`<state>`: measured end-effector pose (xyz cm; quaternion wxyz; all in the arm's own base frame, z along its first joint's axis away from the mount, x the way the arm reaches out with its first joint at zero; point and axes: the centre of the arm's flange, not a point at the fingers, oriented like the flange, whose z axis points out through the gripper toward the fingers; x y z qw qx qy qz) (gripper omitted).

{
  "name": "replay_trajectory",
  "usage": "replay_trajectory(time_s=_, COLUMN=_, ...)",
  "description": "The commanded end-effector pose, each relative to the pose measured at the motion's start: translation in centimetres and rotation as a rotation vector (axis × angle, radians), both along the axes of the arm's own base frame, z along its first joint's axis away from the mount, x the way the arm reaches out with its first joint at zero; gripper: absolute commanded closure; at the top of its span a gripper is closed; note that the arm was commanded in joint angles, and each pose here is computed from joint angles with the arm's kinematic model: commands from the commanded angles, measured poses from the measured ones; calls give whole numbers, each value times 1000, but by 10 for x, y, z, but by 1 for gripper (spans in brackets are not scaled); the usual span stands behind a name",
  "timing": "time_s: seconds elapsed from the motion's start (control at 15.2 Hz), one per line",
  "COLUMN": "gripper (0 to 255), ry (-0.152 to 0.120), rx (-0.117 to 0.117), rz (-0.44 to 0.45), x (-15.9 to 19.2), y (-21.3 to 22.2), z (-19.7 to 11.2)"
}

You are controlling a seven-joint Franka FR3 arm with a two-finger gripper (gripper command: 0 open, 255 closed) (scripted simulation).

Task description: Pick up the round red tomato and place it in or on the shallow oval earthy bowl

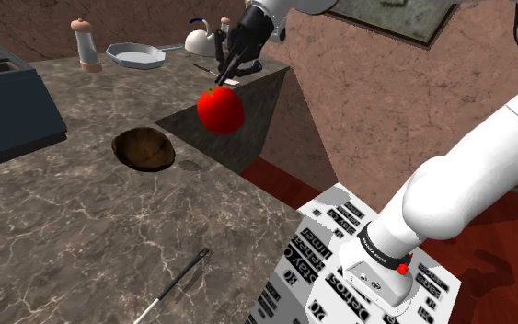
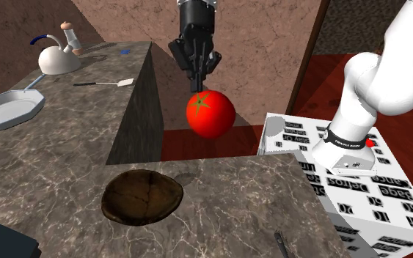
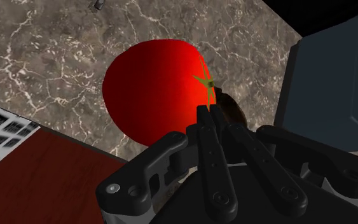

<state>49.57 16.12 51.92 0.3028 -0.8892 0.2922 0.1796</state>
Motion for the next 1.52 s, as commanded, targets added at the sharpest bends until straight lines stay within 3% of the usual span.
replay_trajectory(time_s=0.0, gripper=255, ry=0, rx=0, rz=0, x=12, y=14, z=11)
replay_trajectory(time_s=0.66, gripper=255, ry=0, rx=0, rz=0, x=100, y=105, z=63)
replay_trajectory(time_s=1.45, gripper=255, ry=0, rx=0, rz=0, x=100, y=105, z=-1)
